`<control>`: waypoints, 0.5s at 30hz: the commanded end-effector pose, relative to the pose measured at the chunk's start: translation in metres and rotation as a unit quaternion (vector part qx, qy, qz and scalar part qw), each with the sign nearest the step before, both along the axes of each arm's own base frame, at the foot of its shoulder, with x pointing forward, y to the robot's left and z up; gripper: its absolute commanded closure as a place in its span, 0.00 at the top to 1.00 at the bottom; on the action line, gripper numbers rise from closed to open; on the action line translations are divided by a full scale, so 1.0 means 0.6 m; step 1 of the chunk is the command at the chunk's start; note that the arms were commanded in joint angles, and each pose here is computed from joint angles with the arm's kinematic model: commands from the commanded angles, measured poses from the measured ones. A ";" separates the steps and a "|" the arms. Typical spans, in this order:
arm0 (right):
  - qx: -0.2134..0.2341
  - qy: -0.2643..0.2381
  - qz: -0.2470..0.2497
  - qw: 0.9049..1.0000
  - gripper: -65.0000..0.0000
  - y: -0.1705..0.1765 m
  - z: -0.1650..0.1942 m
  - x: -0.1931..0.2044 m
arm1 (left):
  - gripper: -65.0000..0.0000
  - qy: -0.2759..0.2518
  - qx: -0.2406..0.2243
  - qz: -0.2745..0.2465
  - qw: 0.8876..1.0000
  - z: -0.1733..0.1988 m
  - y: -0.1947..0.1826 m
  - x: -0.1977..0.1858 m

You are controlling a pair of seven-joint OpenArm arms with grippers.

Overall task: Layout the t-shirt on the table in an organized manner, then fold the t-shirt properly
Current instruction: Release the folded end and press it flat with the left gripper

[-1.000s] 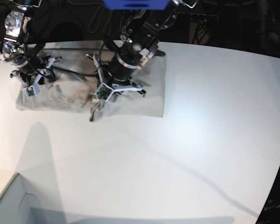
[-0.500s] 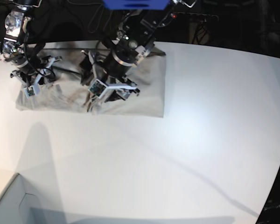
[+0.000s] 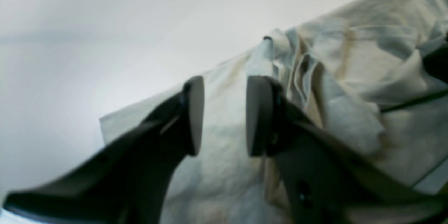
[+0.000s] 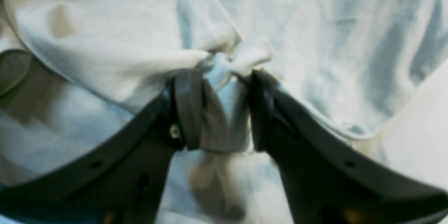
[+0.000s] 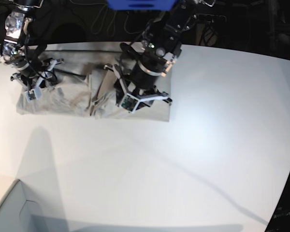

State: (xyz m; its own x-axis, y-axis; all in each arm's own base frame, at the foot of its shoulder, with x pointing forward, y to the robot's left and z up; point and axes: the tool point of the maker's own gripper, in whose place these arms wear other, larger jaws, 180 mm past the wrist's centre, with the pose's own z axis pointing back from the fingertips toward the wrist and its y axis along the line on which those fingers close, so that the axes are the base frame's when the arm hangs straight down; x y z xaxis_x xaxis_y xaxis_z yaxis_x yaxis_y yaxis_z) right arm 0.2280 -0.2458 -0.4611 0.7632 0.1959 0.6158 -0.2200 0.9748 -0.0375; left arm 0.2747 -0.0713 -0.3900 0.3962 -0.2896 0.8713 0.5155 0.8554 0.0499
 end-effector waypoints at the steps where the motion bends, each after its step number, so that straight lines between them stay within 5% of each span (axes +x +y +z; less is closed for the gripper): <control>1: -0.002 -0.020 0.003 1.000 0.35 -0.005 0.017 0.015 | 0.28 -0.009 -0.011 0.004 1.000 0.010 -0.004 0.005; 8: 0.000 -0.020 0.003 1.000 0.35 -0.003 0.017 0.015 | 0.28 0.037 0.009 -0.009 0.999 -0.050 -0.007 -0.022; 15: 0.004 -0.020 0.002 1.000 0.35 0.003 0.015 0.015 | 0.28 0.076 -0.081 -0.159 0.981 -0.031 -0.118 -0.083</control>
